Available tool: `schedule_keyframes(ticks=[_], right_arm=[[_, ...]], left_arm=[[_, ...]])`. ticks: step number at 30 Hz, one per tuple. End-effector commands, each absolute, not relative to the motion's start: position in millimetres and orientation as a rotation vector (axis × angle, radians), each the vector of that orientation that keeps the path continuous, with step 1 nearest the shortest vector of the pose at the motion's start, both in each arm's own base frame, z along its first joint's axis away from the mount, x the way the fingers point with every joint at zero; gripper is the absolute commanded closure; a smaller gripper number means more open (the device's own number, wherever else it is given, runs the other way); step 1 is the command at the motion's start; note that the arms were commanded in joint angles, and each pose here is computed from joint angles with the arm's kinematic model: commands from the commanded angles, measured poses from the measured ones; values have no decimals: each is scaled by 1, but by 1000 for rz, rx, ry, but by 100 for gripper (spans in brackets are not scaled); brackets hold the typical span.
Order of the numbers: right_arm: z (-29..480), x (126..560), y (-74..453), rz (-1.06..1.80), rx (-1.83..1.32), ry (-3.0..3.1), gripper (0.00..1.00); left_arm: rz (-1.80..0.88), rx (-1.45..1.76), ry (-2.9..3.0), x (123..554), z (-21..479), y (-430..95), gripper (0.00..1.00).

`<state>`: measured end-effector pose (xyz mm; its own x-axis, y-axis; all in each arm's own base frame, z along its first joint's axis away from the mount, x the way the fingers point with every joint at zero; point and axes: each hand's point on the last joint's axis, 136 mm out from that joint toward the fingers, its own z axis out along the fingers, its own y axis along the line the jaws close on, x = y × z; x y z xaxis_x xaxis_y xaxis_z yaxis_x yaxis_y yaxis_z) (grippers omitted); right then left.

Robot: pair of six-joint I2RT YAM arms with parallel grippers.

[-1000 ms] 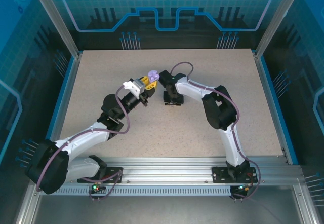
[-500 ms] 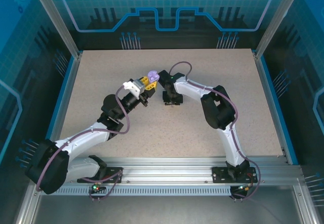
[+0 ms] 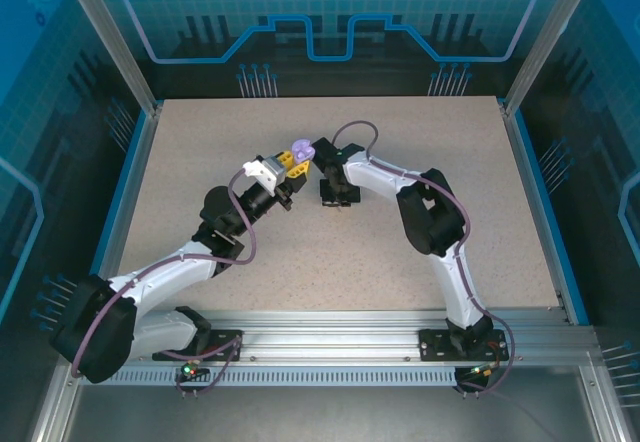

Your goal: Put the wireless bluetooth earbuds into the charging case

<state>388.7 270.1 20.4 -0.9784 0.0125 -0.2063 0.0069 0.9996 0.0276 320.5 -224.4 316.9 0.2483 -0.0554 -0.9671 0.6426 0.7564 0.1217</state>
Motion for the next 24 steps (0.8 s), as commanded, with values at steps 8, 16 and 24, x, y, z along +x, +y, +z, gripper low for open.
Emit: schedule_keyframes(ticks=[8,16,24], right_arm=[[113,396,258,252,48,2702,88],[247,381,243,495,35,2384,88],[366,353,243,758,-56,2068,87]], left_arm=[[-521,559,1190,314,331,-224,100],[-549,562,1180,310,336,-225,100],[-587,569,1170,307,341,-230,100]])
